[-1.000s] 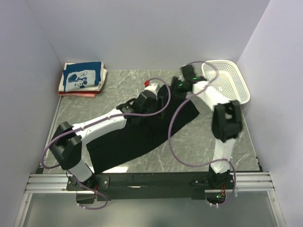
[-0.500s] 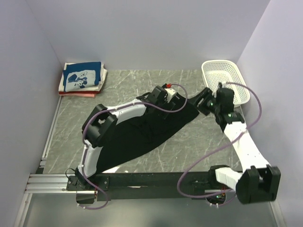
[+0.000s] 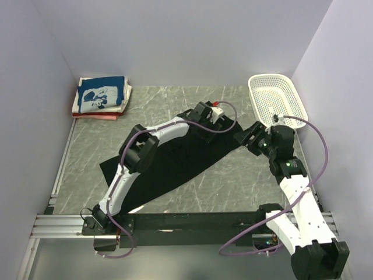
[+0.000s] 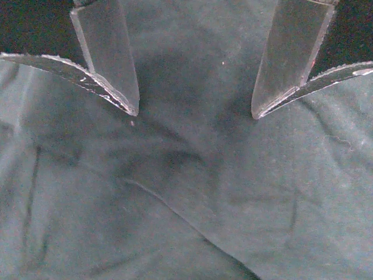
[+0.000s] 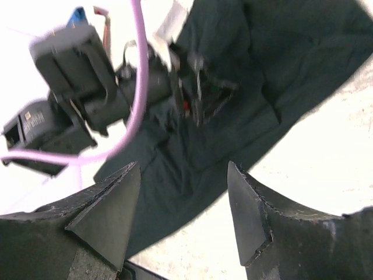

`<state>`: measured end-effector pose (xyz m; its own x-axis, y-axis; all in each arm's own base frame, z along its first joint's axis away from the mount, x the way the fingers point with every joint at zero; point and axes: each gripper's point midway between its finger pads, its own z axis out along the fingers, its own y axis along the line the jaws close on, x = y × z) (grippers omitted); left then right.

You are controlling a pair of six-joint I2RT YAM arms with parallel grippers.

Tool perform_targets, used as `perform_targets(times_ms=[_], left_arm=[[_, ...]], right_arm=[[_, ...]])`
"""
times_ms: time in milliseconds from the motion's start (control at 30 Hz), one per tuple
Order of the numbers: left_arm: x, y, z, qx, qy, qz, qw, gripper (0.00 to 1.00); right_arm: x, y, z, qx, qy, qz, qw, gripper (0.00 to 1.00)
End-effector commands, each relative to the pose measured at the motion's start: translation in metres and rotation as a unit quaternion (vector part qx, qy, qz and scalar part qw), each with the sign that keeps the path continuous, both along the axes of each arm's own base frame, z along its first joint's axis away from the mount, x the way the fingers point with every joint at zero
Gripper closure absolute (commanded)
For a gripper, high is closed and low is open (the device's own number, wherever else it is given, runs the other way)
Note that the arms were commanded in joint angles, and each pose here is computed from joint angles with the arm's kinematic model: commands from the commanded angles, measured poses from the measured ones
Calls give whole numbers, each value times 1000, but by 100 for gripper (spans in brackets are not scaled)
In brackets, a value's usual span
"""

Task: Fold and stack the t-shirts
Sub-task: Fold the tshirt

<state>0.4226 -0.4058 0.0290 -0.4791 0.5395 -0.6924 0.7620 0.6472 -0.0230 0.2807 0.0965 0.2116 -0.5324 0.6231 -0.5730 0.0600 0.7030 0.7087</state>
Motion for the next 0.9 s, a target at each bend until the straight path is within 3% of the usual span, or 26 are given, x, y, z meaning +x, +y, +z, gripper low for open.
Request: perform_targets(times_ms=[0, 167, 300, 500, 600, 733, 867], left_arm=[[4, 15, -41, 61, 43, 58, 995, 17], [56, 43, -48, 67, 54, 215, 973, 15], [107, 108, -42, -25, 113, 396, 911, 17], [145, 187, -32, -136, 144, 528, 826, 17], [153, 192, -25, -154, 142, 521, 827, 16], [163, 191, -19, -153, 142, 517, 830, 16], [162, 190, -13, -174, 140, 516, 827, 16]], right_arm=[[1, 4, 5, -6, -5, 20, 1000, 32], [12, 8, 5, -6, 0, 34, 999, 32], [24, 14, -4, -8, 20, 54, 998, 32], [30, 55, -34, -55, 69, 123, 989, 32], [24, 85, -68, -86, 116, 143, 979, 32], [4, 144, -94, -78, 126, 195, 970, 32], [-42, 223, -120, -115, 144, 274, 944, 33]])
